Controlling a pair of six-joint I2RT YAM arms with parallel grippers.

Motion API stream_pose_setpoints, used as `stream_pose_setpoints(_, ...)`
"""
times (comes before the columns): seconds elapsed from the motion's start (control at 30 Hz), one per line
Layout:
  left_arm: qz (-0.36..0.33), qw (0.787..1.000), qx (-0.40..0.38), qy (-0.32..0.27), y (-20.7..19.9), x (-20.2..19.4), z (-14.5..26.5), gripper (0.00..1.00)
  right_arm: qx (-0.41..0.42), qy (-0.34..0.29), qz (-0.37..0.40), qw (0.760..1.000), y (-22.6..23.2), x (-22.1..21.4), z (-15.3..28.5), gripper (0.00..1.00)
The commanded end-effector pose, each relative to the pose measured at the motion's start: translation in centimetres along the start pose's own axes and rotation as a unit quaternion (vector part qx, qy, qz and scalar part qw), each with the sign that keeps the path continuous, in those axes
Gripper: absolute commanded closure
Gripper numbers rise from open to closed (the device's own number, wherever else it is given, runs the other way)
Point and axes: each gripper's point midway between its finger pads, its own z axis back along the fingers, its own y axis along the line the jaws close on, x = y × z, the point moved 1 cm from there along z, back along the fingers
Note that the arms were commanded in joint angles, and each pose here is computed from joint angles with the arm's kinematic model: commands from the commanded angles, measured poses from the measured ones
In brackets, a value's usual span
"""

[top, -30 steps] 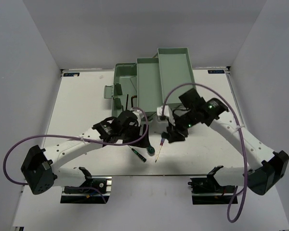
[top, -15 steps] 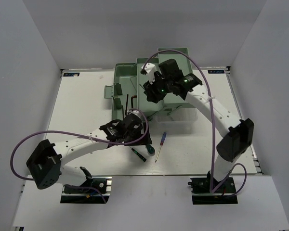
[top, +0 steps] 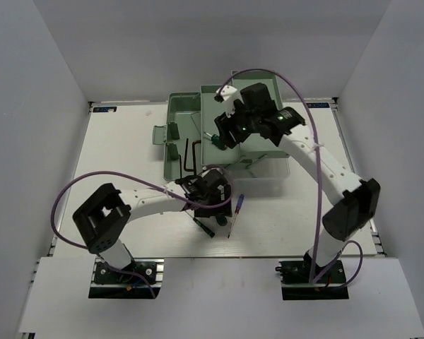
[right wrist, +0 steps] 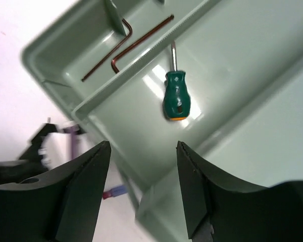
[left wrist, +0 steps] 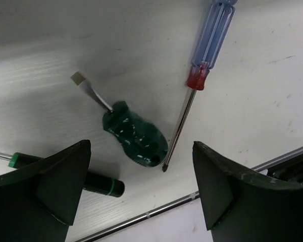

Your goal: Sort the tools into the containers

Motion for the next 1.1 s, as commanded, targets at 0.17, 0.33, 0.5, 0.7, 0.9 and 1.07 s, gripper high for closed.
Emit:
stream_pose_setpoints(0.17,0.013,0.996,0.085,0.006,-1.0,0.1,-1.3,0.1,0.0,-0.074,-0.035,0.997,0.4,1.4,6.5,0.39)
stream_pose_setpoints(0.33,0.003,0.992,0.126,0.026,0.0,-2.4,-2.1,0.15,-0.006,-0.069,-0.055,0.996,-0.1,-0.6,7.7,0.39)
stream_pose_setpoints(0.5,0.0,0.989,0.145,0.029,1.0,-3.1,-2.7,0.42,0.005,-0.07,-0.081,0.994,0.2,-2.3,9.0,0.39)
stream_pose_setpoints(0.7,-0.028,0.991,0.129,0.015,-1.1,-2.5,-0.8,0.83,0.012,-0.072,-0.084,0.994,0.7,-5.5,9.8,0.82)
stream_pose_setpoints(0.9,-0.086,0.995,0.022,-0.048,-6.1,-1.4,7.1,0.92,0.006,-0.031,-0.076,0.997,1.6,-10.6,10.6,1.0)
stream_pose_setpoints(1.07,-0.077,0.986,-0.014,-0.144,-7.0,2.6,13.9,0.95,0.085,-0.002,-0.039,0.996,5.1,-14.8,11.5,0.63)
